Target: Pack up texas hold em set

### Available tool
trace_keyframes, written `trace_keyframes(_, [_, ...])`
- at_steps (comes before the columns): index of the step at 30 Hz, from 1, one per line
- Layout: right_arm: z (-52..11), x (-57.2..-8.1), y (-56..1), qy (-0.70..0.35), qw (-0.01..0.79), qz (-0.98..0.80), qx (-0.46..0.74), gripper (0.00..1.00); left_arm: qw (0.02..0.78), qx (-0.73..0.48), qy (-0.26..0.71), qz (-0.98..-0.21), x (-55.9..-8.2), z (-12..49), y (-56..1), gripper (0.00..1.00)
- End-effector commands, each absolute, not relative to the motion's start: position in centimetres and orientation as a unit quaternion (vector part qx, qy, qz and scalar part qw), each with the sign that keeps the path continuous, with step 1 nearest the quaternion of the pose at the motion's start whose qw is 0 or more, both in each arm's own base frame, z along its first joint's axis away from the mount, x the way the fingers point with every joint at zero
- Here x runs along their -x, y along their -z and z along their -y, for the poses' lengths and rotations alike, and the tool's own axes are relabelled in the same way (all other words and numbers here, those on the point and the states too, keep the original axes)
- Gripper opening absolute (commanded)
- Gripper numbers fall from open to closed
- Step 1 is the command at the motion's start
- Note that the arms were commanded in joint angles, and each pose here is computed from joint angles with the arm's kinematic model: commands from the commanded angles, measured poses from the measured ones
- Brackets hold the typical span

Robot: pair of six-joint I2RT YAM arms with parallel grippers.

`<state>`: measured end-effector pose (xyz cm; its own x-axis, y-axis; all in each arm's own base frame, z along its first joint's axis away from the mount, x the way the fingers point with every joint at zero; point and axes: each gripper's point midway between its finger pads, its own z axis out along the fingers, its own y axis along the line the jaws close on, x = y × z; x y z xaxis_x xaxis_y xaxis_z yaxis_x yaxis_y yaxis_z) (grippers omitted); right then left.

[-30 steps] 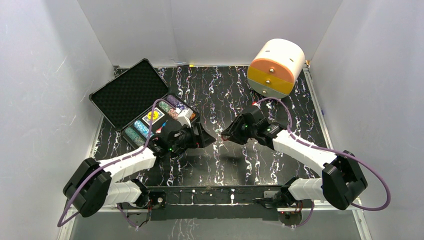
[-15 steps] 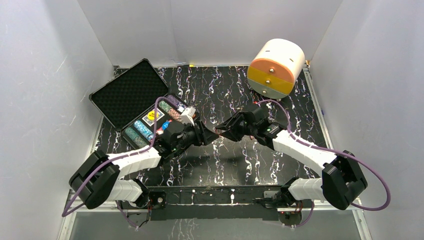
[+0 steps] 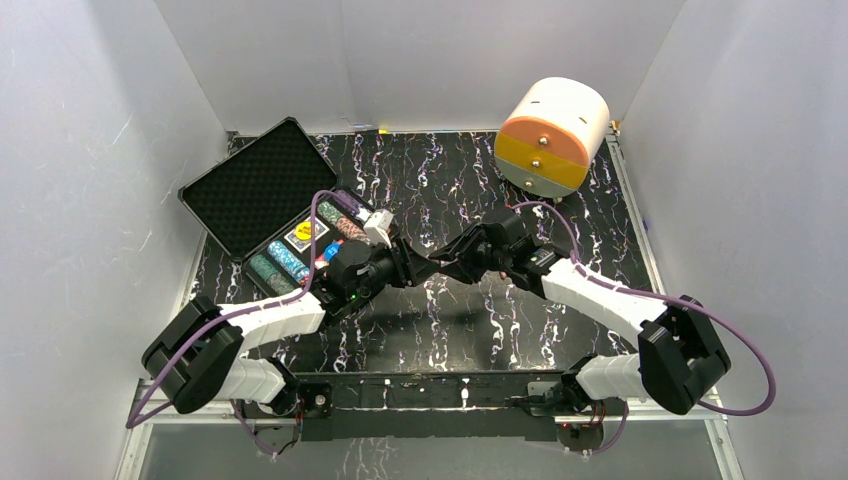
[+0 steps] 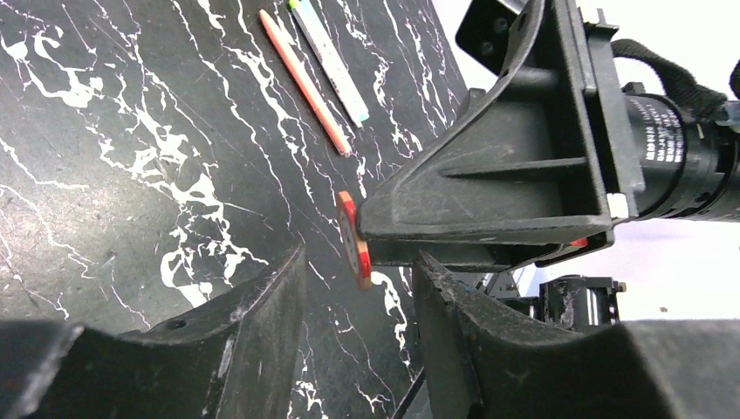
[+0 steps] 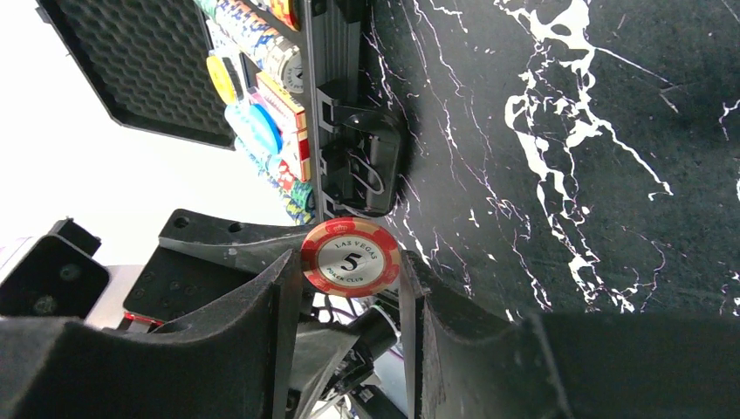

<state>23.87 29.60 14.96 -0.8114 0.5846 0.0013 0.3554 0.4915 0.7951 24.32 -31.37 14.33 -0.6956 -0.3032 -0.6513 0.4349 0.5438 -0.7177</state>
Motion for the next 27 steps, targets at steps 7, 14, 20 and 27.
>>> trace_keyframes(7, [-30.4,-23.9,-15.0,-0.440,0.127,-0.848,-0.267,0.43,0.434,-0.044,0.485,-0.758,-26.0,32.0,-17.6,0.26])
trace_keyframes(14, [-30.5,-23.9,-14.8,-0.438,0.127,-0.850,-0.265,0.43,0.430,-0.051,0.475,-0.766,-26.2,32.3,-17.3,0.00])
trace_keyframes(20, [-30.5,-24.6,-15.5,-0.432,0.152,-0.855,-0.243,0.58,0.449,-0.081,0.433,-0.778,-26.6,31.5,-17.2,0.00])
trace_keyframes(27, [-28.5,-27.0,-19.6,-0.406,0.257,-0.856,-0.191,0.86,0.467,-0.240,0.271,-0.807,-27.7,28.8,-16.6,0.00])
